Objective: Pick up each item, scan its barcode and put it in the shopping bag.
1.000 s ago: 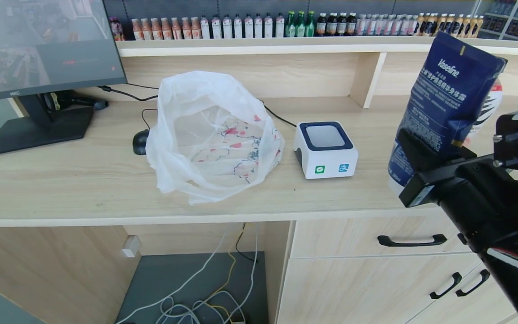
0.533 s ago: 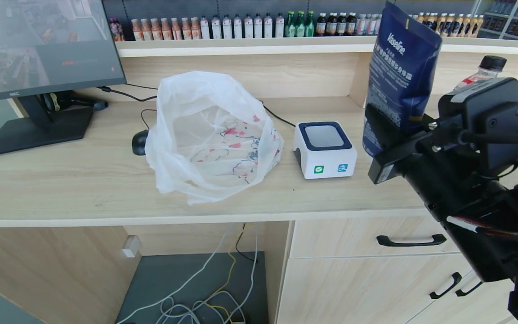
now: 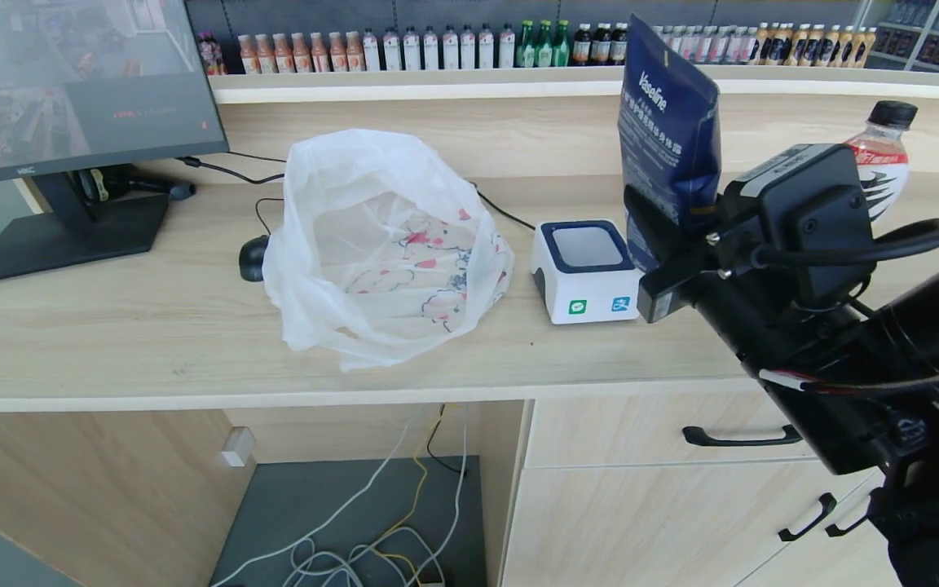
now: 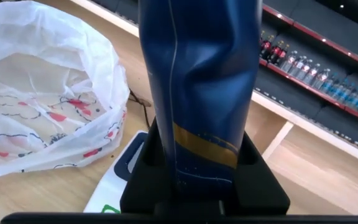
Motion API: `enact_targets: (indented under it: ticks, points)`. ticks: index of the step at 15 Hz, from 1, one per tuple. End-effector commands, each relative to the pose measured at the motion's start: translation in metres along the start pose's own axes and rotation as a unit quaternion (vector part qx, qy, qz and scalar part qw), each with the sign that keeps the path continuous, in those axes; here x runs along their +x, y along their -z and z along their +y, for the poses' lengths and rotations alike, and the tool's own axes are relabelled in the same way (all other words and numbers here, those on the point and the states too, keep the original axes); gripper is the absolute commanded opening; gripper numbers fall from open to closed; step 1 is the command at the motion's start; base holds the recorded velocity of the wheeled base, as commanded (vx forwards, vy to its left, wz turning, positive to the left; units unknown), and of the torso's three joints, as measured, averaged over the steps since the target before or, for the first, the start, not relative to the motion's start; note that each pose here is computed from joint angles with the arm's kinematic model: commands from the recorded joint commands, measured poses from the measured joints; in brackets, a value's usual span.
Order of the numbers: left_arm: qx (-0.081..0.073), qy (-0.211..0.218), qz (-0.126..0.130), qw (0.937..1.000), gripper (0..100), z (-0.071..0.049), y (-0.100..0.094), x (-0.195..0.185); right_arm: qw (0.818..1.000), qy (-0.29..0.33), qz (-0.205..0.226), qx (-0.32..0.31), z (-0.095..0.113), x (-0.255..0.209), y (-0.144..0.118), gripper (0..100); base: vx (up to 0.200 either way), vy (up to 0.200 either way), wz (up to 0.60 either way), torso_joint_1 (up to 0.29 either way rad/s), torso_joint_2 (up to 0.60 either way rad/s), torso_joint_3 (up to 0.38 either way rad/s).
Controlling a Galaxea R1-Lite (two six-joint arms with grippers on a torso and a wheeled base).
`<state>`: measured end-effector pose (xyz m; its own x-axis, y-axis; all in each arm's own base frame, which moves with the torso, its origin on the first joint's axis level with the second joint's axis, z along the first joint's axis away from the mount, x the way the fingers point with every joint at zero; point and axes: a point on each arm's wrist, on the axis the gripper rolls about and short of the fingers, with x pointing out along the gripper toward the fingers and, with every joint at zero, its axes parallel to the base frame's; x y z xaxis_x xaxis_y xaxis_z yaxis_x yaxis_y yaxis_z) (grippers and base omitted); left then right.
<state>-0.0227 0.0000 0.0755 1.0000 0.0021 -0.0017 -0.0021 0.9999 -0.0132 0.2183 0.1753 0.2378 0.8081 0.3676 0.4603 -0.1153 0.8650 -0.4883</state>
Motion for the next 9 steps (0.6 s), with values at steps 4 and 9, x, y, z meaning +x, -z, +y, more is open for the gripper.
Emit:
enact_targets:
  ticks: [4,9]
  points:
    - [0.000,0.000,0.000,1.0000,100,0.000,0.000,0.000,0.999,-0.042,-0.022,-0.025,-0.021,0.023,0.005,0,0.000,0.000,0.00,0.000,0.00,0.000]
    - [0.000,0.000,-0.001,1.0000,100,0.000,0.000,0.000,0.990,-0.120,-0.041,-0.060,-0.044,0.051,0.006,0,0.000,0.000,0.00,0.000,0.00,0.000]
